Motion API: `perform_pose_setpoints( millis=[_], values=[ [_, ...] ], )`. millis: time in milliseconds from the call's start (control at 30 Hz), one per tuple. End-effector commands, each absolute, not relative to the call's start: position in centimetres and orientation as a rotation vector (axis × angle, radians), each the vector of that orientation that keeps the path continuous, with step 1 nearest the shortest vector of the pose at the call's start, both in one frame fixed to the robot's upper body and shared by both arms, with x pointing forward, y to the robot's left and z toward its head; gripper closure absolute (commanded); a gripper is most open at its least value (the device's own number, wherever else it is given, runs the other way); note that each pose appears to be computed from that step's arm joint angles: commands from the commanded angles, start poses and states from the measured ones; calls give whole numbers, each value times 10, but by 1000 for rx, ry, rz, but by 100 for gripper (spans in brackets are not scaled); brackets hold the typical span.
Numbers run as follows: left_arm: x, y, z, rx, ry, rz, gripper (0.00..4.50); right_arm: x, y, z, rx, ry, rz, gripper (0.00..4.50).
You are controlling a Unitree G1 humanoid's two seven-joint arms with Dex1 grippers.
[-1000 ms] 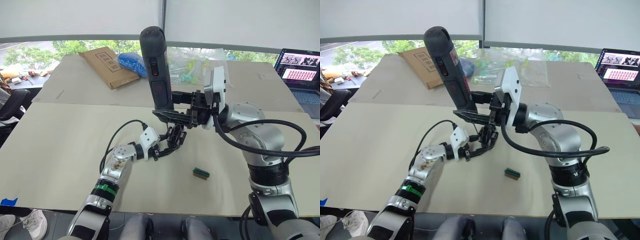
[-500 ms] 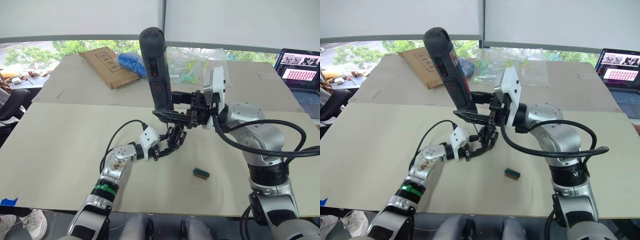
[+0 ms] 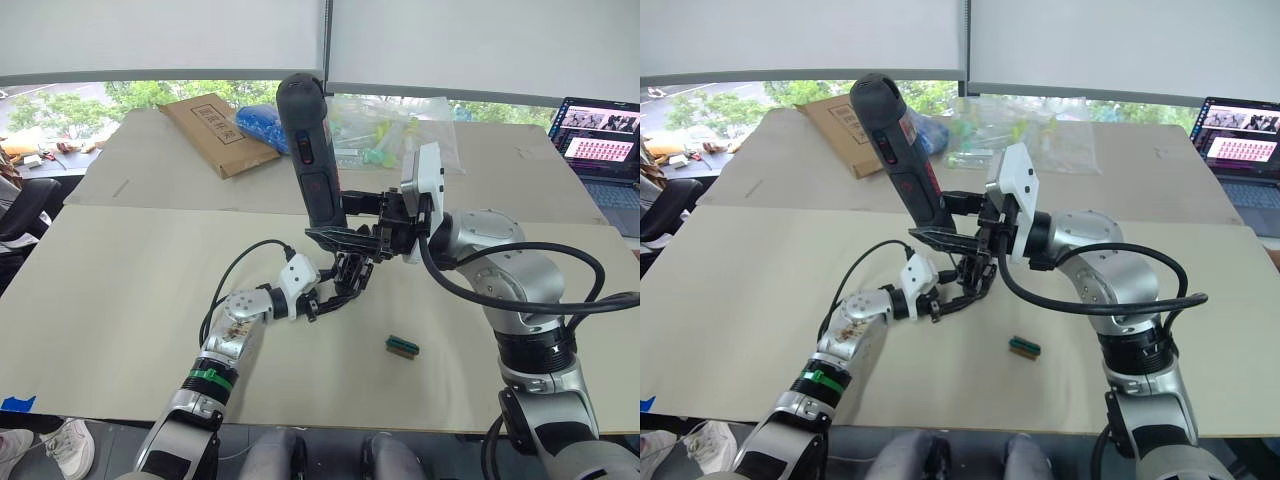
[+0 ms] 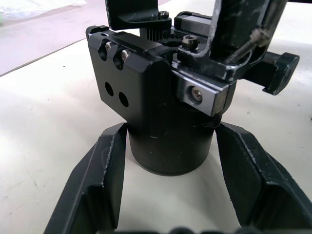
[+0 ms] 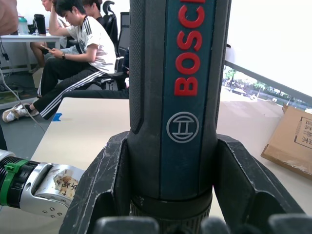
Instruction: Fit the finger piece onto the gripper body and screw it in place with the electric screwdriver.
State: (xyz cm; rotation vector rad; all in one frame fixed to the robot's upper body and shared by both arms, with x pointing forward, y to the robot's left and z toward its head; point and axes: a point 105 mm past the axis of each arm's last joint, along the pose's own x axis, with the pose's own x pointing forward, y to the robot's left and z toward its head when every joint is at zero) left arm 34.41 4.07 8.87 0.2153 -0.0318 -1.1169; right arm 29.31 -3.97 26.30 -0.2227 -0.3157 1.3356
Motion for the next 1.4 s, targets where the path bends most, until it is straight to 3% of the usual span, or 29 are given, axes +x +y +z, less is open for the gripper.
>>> perform_pose_setpoints(
  millis=[33, 467, 867, 1400],
  values=[
    [342, 34, 93, 220, -51, -1138, 223, 286, -41, 279, -244, -411, 1332, 255],
    [342, 34, 93, 220, -48, -1138, 223, 292, -41, 278, -239, -419, 1308, 255],
    [343, 36, 94, 220, -48, -1130, 223, 297, -46, 257, -201, -398, 1260, 255],
    [348, 37, 96, 226, -51, -1125, 223, 317, -54, 212, -290, -141, 1270, 255]
  ],
)
